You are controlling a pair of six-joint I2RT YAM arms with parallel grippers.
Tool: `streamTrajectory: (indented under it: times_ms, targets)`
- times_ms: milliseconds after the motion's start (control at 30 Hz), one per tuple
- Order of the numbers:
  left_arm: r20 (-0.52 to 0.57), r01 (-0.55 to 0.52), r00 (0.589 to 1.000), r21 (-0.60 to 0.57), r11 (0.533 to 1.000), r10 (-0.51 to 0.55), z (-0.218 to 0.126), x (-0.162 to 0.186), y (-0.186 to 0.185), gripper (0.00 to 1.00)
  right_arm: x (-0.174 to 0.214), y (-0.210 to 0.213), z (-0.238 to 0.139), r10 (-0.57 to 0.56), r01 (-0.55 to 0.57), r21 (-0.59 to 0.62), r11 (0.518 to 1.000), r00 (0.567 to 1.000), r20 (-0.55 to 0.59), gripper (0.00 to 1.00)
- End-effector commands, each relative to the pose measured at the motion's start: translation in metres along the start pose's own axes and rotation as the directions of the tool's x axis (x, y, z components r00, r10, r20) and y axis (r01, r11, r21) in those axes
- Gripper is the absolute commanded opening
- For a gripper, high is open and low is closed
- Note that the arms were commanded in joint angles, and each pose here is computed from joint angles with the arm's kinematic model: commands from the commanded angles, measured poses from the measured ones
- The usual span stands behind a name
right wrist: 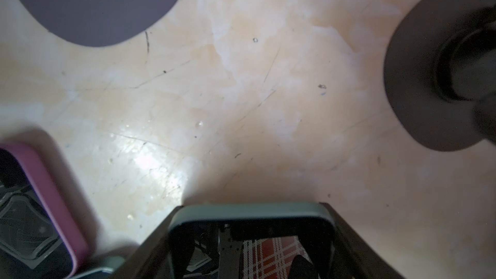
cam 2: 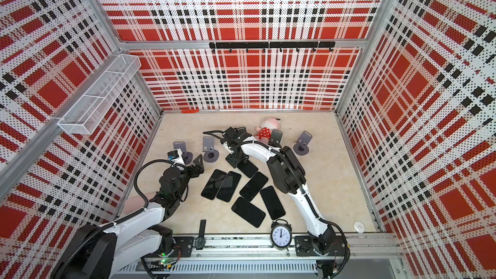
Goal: Remove the phone from the phone stand
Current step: 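Lower the teal-edged phone flat onto the table beside the black phones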
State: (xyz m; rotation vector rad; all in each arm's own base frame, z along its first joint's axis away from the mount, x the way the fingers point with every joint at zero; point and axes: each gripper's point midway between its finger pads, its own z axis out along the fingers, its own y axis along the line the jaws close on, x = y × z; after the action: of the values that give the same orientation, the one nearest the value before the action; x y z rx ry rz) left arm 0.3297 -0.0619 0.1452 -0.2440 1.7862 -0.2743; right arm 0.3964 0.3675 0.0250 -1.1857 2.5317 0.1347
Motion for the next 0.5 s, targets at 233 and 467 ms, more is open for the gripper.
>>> streamTrajectory:
  times_ms: [233,467]
  targets:
    - [0.012,0.001,1.000,0.029,1.000,-0.001,0.003,-0.005,-0.005,0.91,0.024,0.027,0.027,-0.029,0.018,-0.128,0.992,0.996,-0.084,0.77]
    - [0.009,-0.001,1.000,0.031,1.000,0.000,0.002,-0.003,-0.005,0.91,0.023,0.026,0.032,-0.030,0.019,-0.125,0.992,0.996,-0.086,0.78]
